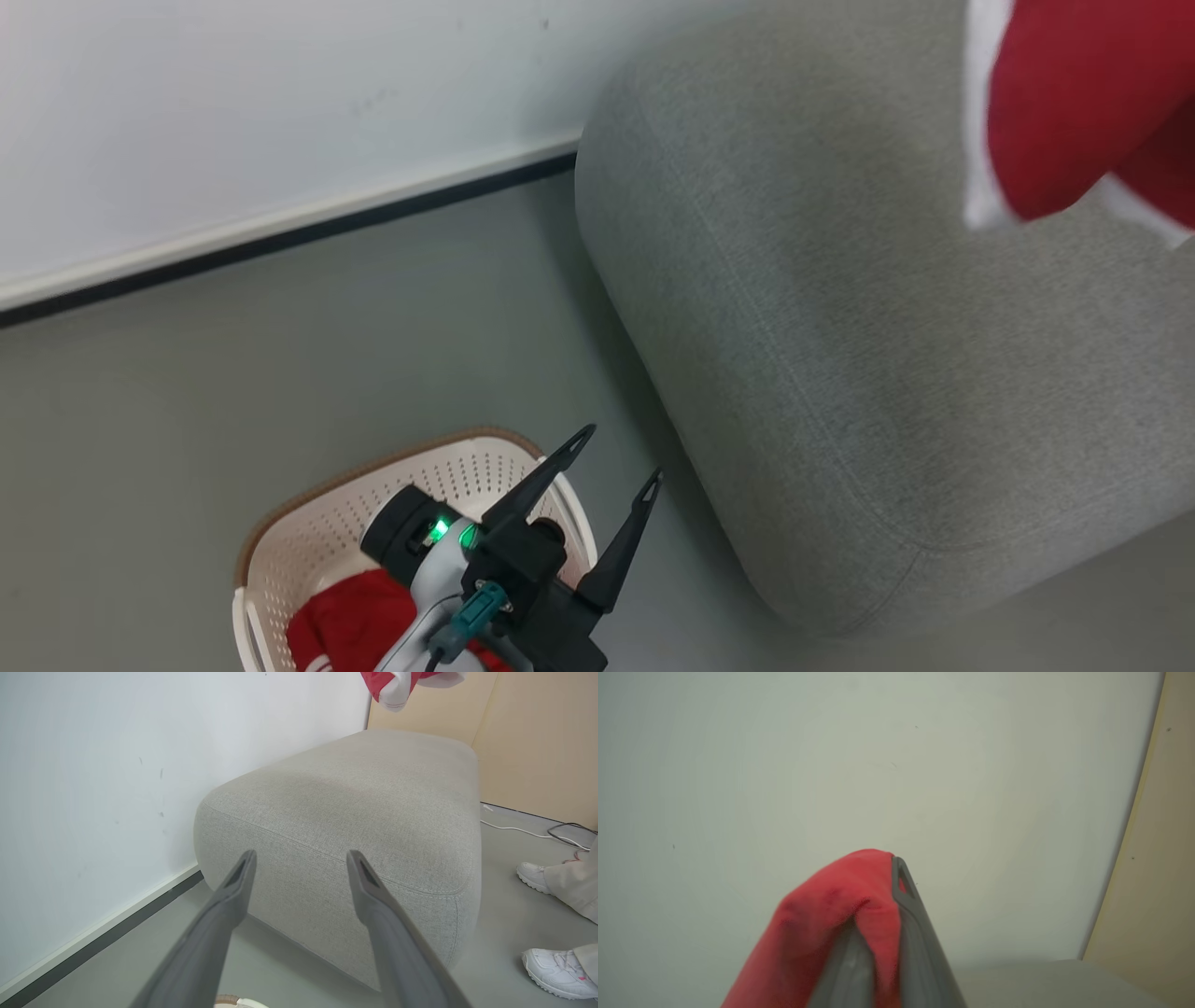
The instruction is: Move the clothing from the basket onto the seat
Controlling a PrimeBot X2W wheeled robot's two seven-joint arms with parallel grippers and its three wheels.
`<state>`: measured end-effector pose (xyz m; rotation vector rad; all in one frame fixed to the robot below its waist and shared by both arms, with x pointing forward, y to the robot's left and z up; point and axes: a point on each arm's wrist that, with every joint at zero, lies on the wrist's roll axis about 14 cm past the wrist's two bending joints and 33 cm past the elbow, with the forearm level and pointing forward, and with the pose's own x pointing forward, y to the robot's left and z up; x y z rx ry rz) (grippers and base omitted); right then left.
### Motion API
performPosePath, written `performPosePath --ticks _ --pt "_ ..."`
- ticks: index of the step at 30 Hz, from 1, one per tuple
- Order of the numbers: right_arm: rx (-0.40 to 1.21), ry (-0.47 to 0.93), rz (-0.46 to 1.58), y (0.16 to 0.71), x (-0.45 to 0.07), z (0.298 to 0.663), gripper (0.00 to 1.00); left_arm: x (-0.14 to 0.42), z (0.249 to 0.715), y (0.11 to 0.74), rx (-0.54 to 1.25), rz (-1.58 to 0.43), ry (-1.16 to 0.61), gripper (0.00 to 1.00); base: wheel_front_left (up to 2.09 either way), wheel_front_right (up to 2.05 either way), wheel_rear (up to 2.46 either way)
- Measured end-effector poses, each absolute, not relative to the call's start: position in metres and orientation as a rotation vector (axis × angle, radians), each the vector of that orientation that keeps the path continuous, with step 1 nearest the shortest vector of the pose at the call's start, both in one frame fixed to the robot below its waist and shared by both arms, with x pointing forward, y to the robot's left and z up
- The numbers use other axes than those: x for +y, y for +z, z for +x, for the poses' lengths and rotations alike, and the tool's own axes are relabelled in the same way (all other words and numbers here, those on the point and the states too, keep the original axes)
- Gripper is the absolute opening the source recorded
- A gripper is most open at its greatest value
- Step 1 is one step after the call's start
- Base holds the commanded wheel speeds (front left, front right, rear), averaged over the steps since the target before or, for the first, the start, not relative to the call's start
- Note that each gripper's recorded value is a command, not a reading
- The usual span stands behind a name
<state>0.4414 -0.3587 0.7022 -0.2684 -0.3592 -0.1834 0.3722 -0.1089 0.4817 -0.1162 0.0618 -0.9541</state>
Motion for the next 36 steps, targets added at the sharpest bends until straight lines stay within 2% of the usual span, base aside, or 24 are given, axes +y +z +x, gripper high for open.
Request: performPosePath --ticks 5,18,25,31,32,33,35,36 --pt "-0.291 -0.270 -0.205 0.695 -0.394 0.480 0.00 -0.113 0.387 0.485 0.038 -0.145 -0.970 1.00 0.00 0.00 0.00" --pt "-0.059 -0.282 -0.201 0.604 -0.402 0.559 0.00 -0.095 0.420 0.451 0.069 -0.145 -0.941 1.00 0.00 0.00 0.00" --pt "0.098 -0.277 -0.154 0.515 -0.392 0.579 0.00 -0.089 0.441 0.423 0.101 -0.136 -0.928 1.00 0.00 0.00 0.00" --pt "0.224 -0.269 -0.130 0.449 -0.381 0.579 0.00 -0.087 0.446 0.396 0.152 -0.137 -0.925 1.00 0.00 0.00 0.00" --pt "0.235 -0.273 -0.132 0.444 -0.383 0.577 0.03 -0.088 0.446 0.393 0.158 -0.138 -0.926 1.00 0.00 0.00 0.00" --pt "0.243 -0.274 -0.135 0.440 -0.384 0.576 0.30 -0.088 0.447 0.391 0.161 -0.139 -0.927 1.00 0.00 0.00 0.00" --pt "0.254 -0.268 -0.135 0.435 -0.382 0.574 0.58 -0.090 0.446 0.388 0.168 -0.141 -0.930 1.00 0.00 0.00 0.00" --pt "0.258 -0.262 -0.138 0.433 -0.380 0.573 1.00 -0.090 0.446 0.388 0.167 -0.140 -0.932 1.00 0.00 0.00 0.00"
